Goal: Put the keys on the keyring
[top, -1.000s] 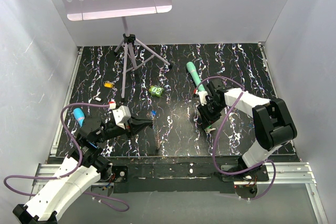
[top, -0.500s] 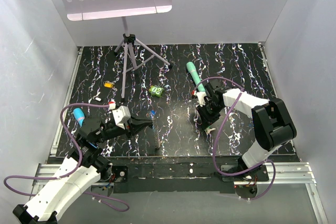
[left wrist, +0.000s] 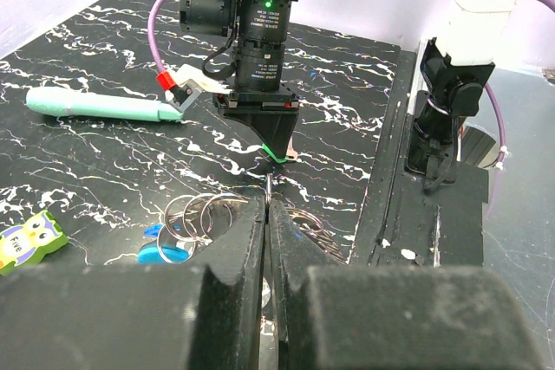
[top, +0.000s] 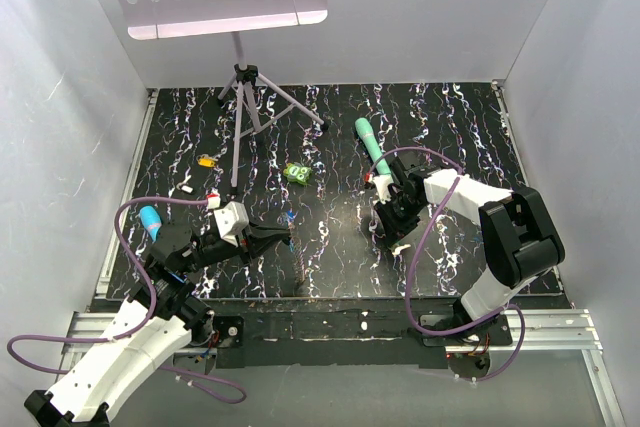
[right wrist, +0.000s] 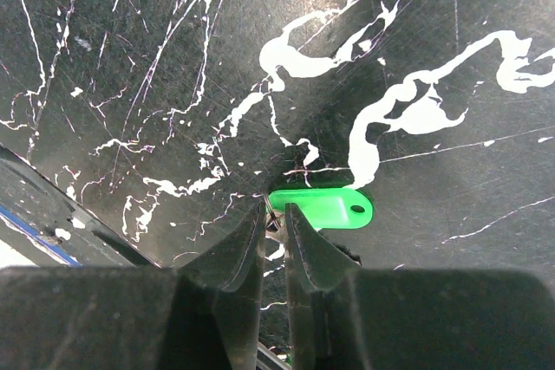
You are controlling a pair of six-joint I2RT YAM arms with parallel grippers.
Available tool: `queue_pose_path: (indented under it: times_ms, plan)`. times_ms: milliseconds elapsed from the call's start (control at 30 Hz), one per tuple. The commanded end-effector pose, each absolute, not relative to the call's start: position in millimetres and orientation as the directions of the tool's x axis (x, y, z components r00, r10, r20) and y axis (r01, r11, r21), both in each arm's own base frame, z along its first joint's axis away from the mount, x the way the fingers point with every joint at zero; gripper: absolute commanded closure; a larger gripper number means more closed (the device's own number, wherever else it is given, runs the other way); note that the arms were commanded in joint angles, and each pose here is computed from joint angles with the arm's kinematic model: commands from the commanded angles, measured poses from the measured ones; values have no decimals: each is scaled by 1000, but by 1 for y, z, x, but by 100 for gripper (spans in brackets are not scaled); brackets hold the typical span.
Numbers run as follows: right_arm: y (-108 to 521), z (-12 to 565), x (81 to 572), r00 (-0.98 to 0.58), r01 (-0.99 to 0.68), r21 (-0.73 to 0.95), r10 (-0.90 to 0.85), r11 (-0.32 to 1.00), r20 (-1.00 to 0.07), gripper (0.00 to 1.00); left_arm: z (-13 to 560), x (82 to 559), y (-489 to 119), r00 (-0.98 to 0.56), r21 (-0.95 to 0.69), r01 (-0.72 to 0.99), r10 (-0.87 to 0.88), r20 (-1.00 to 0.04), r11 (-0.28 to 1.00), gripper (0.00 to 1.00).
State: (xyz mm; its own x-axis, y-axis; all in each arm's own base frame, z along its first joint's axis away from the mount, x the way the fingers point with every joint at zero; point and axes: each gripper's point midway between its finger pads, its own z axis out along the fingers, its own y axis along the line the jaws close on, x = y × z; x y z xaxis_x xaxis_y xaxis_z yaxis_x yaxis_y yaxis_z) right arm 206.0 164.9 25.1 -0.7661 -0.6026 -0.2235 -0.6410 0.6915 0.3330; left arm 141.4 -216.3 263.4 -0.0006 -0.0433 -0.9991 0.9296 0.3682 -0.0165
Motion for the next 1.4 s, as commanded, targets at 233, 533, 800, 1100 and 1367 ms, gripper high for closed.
queue_pose_path:
  times_ms: [233, 533, 800, 1100, 1367]
  plan:
    - [166, 30, 203, -738, -673, 327, -631, 664, -238, 83, 282, 142, -213, 61, 29, 922, -72, -996, 387, 100]
    - [171, 37, 200, -722, -688, 355, -646, 632, -249, 99, 283, 142, -212, 64, 31, 922, -73, -995, 387, 100]
    - [186, 101, 222, -595, -802, 284, -664, 526, -452, 99, 294, 138, -212, 138, 84, 922, -120, -983, 379, 100]
    - [217, 248, 239, -292, -952, 152, -641, 266, -709, 99, 352, 141, -216, 370, 278, 882, -195, -908, 379, 100]
    - [244, 363, 235, 44, -980, -114, -385, 161, -922, 99, 380, 151, -238, 422, 343, 888, -241, -874, 307, 100]
